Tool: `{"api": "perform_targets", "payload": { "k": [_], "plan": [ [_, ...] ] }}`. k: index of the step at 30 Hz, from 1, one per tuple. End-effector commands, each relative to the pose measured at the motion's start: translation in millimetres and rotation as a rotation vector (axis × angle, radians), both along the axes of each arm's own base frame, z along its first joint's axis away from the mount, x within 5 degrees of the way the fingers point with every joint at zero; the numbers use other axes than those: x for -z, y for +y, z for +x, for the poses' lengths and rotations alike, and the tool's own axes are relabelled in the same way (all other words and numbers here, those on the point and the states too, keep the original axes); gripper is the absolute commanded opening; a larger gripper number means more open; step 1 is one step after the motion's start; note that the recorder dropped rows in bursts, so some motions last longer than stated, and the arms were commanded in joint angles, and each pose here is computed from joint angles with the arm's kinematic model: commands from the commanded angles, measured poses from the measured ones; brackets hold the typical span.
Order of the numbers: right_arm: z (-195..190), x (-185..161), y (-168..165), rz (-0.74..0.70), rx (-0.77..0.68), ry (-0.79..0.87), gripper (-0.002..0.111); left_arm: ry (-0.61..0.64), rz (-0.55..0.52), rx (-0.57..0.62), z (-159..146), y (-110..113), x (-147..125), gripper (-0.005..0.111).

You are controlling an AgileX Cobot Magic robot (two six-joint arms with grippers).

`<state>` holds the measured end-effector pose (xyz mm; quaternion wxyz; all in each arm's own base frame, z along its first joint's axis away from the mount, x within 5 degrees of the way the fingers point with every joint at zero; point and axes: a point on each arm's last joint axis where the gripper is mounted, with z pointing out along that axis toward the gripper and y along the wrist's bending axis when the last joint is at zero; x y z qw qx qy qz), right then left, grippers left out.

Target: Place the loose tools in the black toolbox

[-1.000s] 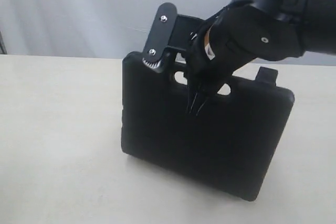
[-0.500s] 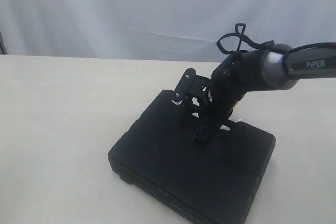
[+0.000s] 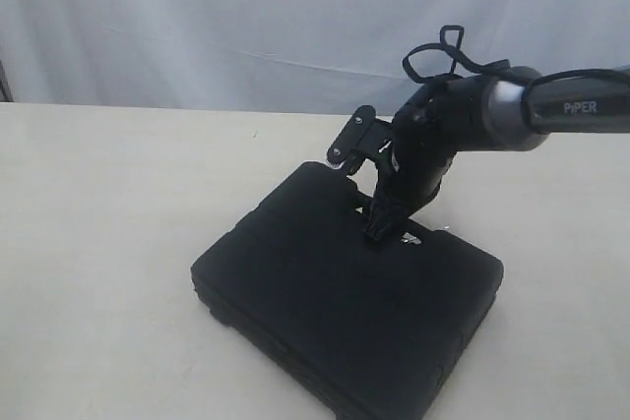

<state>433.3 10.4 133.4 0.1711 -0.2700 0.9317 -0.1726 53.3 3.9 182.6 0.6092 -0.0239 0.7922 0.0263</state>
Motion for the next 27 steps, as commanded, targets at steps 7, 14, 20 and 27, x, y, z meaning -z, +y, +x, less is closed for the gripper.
{"api": "perform_targets", "payload": {
  "k": [7, 14, 20, 27],
  "plan": [
    [5.0, 0.3, -0.5, 0.020, 0.175, 0.075, 0.078, -0.005, -0.005, 0.003, 0.1, -0.2, 0.3, 0.000],
    [4.2, -18.2, -0.3, 0.002, 0.113, 0.070, 0.073, -0.005, -0.005, 0.003, 0.1, -0.2, 0.3, 0.000],
    [1.7, -18.4, -1.3, -0.057, -0.002, 0.129, 0.073, -0.005, -0.005, 0.003, 0.1, -0.2, 0.3, 0.000],
    [1.6, -19.6, -4.8, -0.124, -0.060, 0.149, 0.073, -0.005, -0.005, 0.003, 0.1, -0.2, 0.3, 0.000]
  ]
}}
